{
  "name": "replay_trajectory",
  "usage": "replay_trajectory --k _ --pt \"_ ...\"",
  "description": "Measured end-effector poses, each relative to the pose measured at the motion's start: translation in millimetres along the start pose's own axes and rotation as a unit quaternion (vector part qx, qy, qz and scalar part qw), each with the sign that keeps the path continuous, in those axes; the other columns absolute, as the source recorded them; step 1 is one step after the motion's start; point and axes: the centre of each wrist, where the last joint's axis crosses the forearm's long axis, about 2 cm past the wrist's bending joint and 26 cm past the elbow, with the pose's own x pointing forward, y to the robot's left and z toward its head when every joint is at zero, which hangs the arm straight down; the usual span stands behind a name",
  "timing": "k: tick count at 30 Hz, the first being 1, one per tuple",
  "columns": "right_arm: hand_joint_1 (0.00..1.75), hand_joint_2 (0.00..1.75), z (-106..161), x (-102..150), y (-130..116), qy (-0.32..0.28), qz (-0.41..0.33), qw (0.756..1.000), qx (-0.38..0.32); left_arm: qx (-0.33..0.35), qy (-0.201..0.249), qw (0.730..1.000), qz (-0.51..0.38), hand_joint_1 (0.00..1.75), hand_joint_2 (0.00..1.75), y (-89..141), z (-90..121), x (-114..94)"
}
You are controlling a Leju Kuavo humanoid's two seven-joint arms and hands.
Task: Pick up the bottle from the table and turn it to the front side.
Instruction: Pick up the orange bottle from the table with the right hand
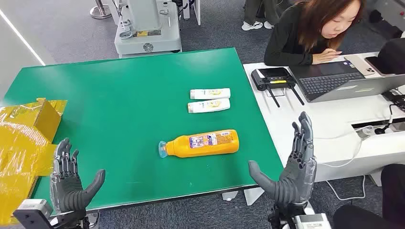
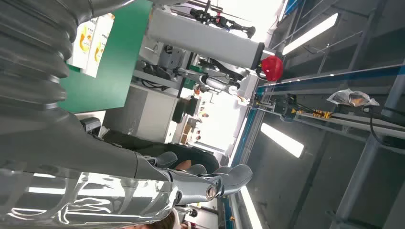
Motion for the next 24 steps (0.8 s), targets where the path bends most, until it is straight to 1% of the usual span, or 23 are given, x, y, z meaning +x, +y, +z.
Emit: replay_trajectory --k 8,24 --pt "0.00 1.75 -0.6 3.2 4.3 0.001 0.003 1.000 -0.004 -0.007 -0.008 1.000 0.006 0.00 1.75 0.1 -6.5 0.9" --pt "0.00 1.75 1.6 12.5 5.3 0.006 0.001 1.000 -0.012 -0.013 -0.009 1.000 0.009 0.00 1.75 -0.1 -7.2 1.1"
